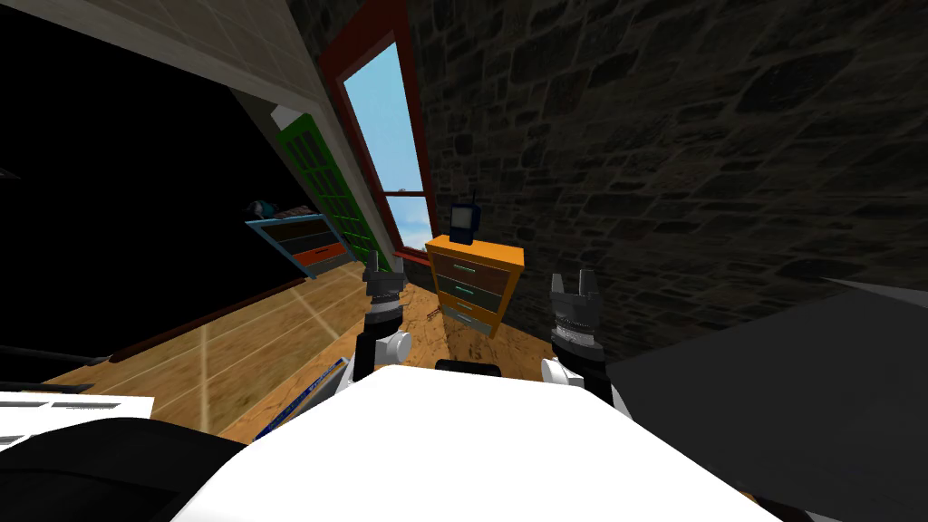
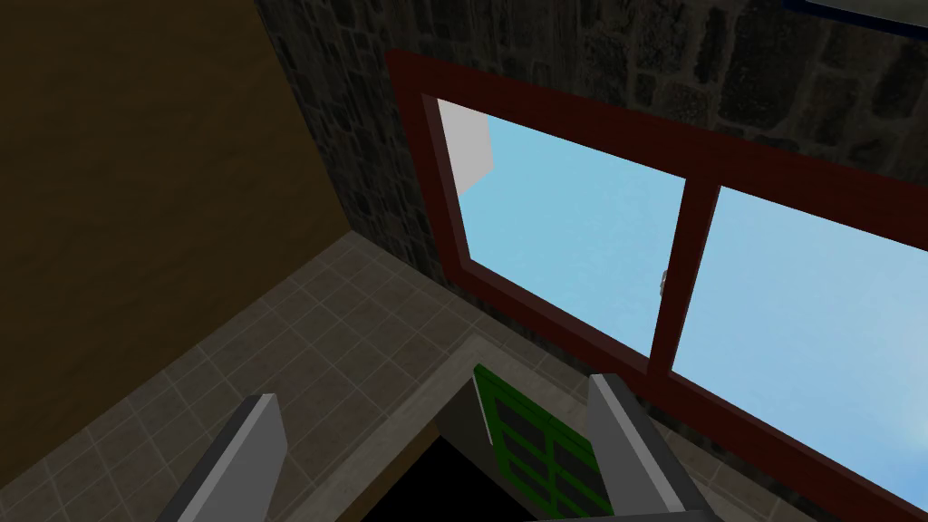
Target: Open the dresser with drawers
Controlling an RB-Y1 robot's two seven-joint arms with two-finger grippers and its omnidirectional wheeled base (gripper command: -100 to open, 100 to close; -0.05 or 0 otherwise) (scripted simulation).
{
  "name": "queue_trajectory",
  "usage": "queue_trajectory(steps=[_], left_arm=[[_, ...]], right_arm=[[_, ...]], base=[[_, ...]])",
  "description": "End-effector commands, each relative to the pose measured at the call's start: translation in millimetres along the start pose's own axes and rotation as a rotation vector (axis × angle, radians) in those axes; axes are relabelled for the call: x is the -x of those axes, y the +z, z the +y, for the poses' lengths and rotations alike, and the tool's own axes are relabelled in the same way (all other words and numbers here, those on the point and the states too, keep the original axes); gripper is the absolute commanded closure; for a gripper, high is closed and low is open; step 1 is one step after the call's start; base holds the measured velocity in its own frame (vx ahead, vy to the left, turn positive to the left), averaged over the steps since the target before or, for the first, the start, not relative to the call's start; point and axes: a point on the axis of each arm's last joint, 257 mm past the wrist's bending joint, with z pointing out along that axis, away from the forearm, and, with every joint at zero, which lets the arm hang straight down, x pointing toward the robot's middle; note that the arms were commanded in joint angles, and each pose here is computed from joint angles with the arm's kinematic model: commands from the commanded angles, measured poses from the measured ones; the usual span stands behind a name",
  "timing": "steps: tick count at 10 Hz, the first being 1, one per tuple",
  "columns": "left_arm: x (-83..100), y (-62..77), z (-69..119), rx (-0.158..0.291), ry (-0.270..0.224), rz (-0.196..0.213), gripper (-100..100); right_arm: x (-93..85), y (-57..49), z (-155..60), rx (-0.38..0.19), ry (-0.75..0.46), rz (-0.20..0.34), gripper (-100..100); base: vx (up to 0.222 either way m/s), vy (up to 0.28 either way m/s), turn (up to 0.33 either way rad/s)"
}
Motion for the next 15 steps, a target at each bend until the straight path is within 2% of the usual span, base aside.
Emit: queue_trajectory(steps=[1, 9, 10, 15], left_arm=[[0.0, 0.0, 0.0, 0.000, 0.000, 0.000, 0], [0.0, 0.1, -0.2, 0.000, 0.000, 0.000, 0], [-4.0, 0.3, 3.1, 0.016, 0.011, 0.033, -100], [-16.5, 0.4, 23.6, 0.101, 0.040, 0.126, -100]], right_arm=[[0.0, 0.0, 0, 0.000, 0.000, 0.000, 0], [0.0, 0.1, 0, 0.000, 0.000, 0.000, 0], [0.0, 0.1, 0, 0.000, 0.000, 0.000, 0], [0.0, -0.1, 0, 0.000, 0.000, 0.000, 0]], base=[[0.000, 0.000, 0.000], [0.000, 0.000, 0.000], [0.014, 0.000, -0.020], [0.033, 0.003, -0.045]])
